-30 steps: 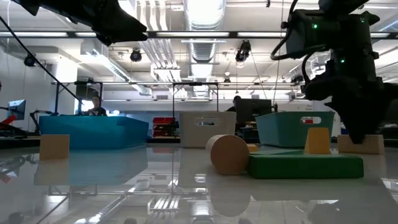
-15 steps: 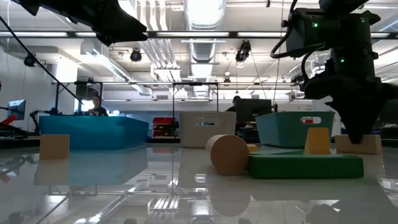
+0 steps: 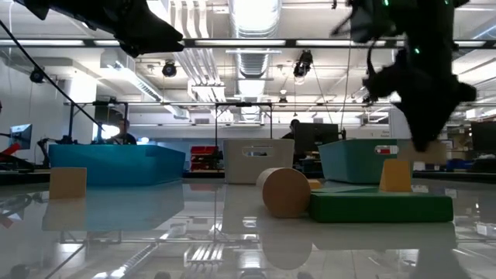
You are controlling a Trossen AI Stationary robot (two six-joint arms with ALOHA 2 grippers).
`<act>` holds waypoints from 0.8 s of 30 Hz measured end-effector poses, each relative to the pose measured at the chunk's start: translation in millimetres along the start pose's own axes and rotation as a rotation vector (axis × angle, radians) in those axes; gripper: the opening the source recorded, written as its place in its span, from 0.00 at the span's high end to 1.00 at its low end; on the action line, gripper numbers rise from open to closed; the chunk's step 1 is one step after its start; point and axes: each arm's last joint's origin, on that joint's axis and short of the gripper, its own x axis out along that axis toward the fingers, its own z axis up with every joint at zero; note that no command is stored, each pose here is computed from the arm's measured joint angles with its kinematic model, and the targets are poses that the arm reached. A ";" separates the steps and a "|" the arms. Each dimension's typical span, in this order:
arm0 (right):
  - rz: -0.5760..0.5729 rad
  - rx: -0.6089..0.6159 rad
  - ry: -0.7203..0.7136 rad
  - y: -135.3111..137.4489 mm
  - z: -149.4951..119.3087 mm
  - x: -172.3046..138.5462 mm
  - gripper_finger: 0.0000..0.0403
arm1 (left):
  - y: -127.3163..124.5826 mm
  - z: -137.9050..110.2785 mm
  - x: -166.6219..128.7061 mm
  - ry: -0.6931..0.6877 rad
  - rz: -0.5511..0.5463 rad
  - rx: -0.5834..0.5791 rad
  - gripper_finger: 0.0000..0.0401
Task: Sort & place blocks by color
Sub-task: Put the brown block into the green bin
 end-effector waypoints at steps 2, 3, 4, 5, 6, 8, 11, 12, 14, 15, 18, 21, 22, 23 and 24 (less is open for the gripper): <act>0.027 -0.027 -0.066 4.4 5.1 -12.9 0.87 | 0.0 -0.1 0.0 0.000 0.000 0.000 0.48; 0.037 -0.043 -0.101 6.3 7.5 -19.0 0.87 | 0.0 -0.1 0.0 0.000 0.000 0.000 0.48; 0.045 -0.059 -0.136 8.6 10.1 -25.3 0.87 | 0.0 -0.1 0.0 0.000 0.000 0.000 0.48; 0.050 -0.077 -0.173 10.9 12.7 -30.9 0.87 | 0.0 -0.1 0.0 0.000 0.000 0.000 0.48; 0.055 -0.098 -0.211 13.3 15.4 -36.4 0.87 | 0.0 -0.1 0.0 0.000 0.000 0.000 0.48; 0.064 -0.146 -0.297 18.4 21.2 -47.5 0.87 | 0.0 -0.2 0.0 0.000 0.000 0.000 0.48; 0.070 -0.185 -0.420 25.3 31.2 -62.4 0.87 | 0.0 -0.2 0.0 0.000 0.000 0.000 0.48; 0.063 -0.196 -0.451 27.2 34.2 -66.7 0.87 | 0.0 -0.2 0.0 0.000 0.000 0.000 0.48; 0.049 -0.213 -0.503 30.1 40.7 -75.4 0.87 | 0.0 -0.2 0.0 0.000 0.000 0.002 0.48; 0.042 -0.219 -0.524 31.2 44.1 -79.3 0.87 | 0.0 -0.2 0.0 0.000 0.000 0.002 0.48; 0.034 -0.225 -0.560 30.9 56.4 -90.8 0.87 | 0.0 -0.2 0.0 0.000 0.000 0.002 0.48; 0.017 -0.211 -0.570 26.4 69.6 -99.8 0.87 | 0.0 -0.2 0.0 0.000 0.000 0.002 0.48; -0.002 -0.207 -0.561 23.0 73.6 -101.6 0.87 | 0.0 -0.2 0.0 0.000 0.000 0.002 0.48; -0.022 -0.198 -0.550 19.4 77.1 -102.6 0.87 | 0.0 -0.2 0.0 0.000 0.000 0.002 0.48; -0.041 -0.187 -0.538 15.0 80.5 -103.7 0.87 | 0.0 -0.2 0.0 0.000 0.000 0.003 0.48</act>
